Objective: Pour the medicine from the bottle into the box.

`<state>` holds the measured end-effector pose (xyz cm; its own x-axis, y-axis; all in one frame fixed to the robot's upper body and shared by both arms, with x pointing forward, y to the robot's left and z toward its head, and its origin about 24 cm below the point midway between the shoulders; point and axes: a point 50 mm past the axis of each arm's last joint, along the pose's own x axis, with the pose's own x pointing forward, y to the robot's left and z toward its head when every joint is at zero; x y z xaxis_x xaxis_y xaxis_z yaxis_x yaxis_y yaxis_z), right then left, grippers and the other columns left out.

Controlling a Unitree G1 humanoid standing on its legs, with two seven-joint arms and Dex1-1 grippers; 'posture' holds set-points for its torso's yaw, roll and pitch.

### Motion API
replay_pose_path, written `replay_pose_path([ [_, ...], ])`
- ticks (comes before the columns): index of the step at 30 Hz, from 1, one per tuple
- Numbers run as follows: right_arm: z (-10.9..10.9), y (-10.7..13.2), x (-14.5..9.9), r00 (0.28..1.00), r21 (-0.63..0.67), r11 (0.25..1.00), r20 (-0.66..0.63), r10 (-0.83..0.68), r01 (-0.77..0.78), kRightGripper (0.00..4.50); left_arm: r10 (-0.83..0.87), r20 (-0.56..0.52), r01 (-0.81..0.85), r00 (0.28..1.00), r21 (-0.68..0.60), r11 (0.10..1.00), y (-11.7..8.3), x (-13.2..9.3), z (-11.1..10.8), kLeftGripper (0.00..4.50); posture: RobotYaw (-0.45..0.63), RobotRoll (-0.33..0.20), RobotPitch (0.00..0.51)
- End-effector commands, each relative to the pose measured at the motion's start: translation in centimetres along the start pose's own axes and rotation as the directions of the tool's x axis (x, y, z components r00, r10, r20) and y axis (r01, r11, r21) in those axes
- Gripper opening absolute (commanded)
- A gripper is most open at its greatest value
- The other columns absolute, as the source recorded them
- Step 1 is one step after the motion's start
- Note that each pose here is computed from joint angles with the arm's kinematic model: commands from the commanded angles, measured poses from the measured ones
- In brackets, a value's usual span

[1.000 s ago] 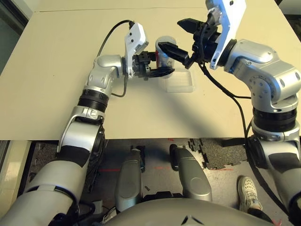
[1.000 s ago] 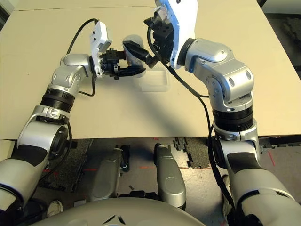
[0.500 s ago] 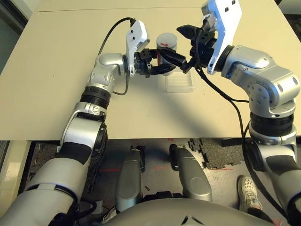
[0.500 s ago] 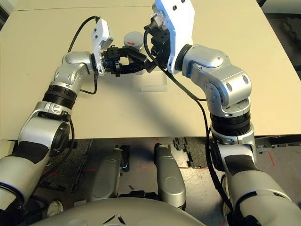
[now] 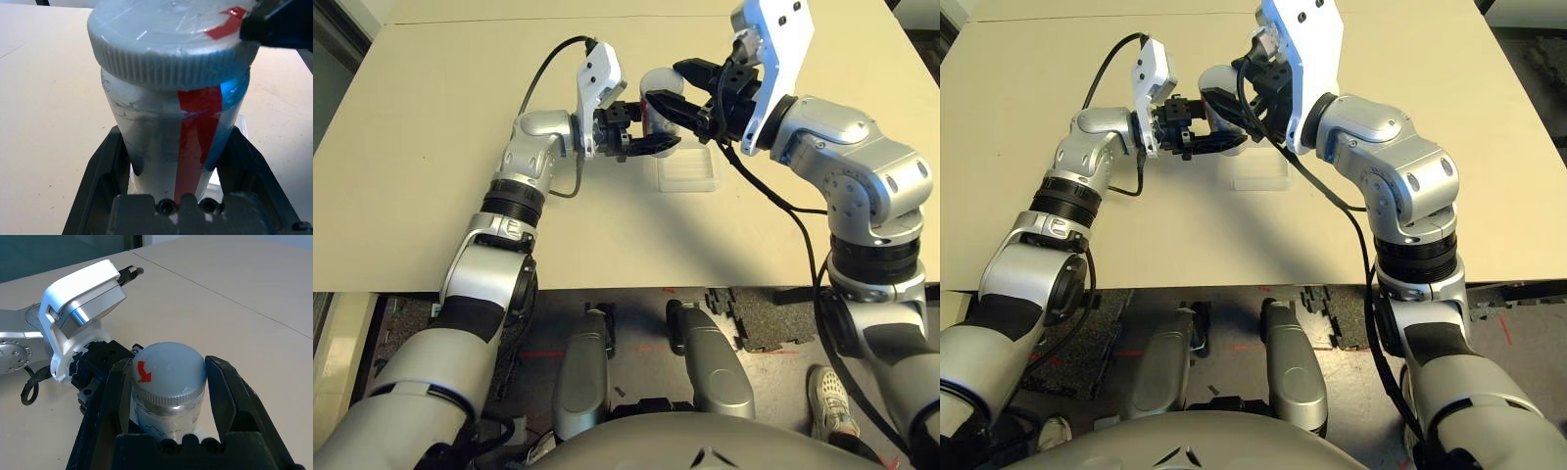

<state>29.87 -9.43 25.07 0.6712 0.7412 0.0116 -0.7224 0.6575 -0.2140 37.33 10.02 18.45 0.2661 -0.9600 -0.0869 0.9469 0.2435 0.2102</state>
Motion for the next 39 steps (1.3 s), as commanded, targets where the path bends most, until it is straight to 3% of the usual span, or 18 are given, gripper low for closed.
replay_pose_path([
  [1,-0.7,0.2,0.0,1.0,0.001,1.0,-0.023,0.012,-0.012,2.43,-0.023,-0.01,0.023,1.0,-0.003,1.0,-0.4,0.0,-0.3,2.68,-0.13,0.0,0.227],
  [6,-0.7,0.0,-0.1,0.998,0.034,0.997,-0.007,0.067,-0.066,2.43,-0.058,0.004,0.058,0.998,0.002,0.998,-0.8,0.3,0.3,2.68,-0.13,0.0,0.231],
  [13,0.0,-2.8,-0.8,0.955,0.02,0.957,0.071,0.287,-0.289,2.43,-0.154,0.019,0.154,0.988,0.022,0.988,-2.2,0.7,1.5,2.68,-0.11,0.0,0.24],
  [17,-0.3,-4.0,-1.2,0.919,-0.038,0.92,0.054,0.391,-0.39,2.43,-0.197,0.023,0.197,0.98,0.026,0.98,-3.2,0.6,2.2,2.68,-0.09,0.0,0.241],
  [29,-1.2,-4.5,-1.1,0.882,-0.025,0.882,0.028,0.471,-0.471,2.43,-0.249,0.007,0.249,0.968,0.022,0.968,-4.6,0.0,3.0,2.68,-0.06,0.0,0.244],
  [32,-1.1,-4.5,-1.1,0.885,-0.023,0.885,0.026,0.465,-0.464,2.22,-0.248,0.004,0.248,0.969,0.021,0.969,-4.5,0.0,3.0,2.68,-0.06,0.0,0.243],
  [35,-0.2,-4.2,-1.5,0.891,-0.041,0.891,0.029,0.454,-0.452,2.66,-0.241,-0.004,0.241,0.971,0.023,0.97,-4.3,-0.1,2.8,2.67,-0.07,0.0,0.24],
  [39,1.4,-3.1,-2.1,0.897,-0.037,0.898,0.05,0.44,-0.438,4.07,-0.235,-0.005,0.235,0.972,0.025,0.972,-4.2,-0.1,2.7,2.67,-0.08,0.0,0.238],
])
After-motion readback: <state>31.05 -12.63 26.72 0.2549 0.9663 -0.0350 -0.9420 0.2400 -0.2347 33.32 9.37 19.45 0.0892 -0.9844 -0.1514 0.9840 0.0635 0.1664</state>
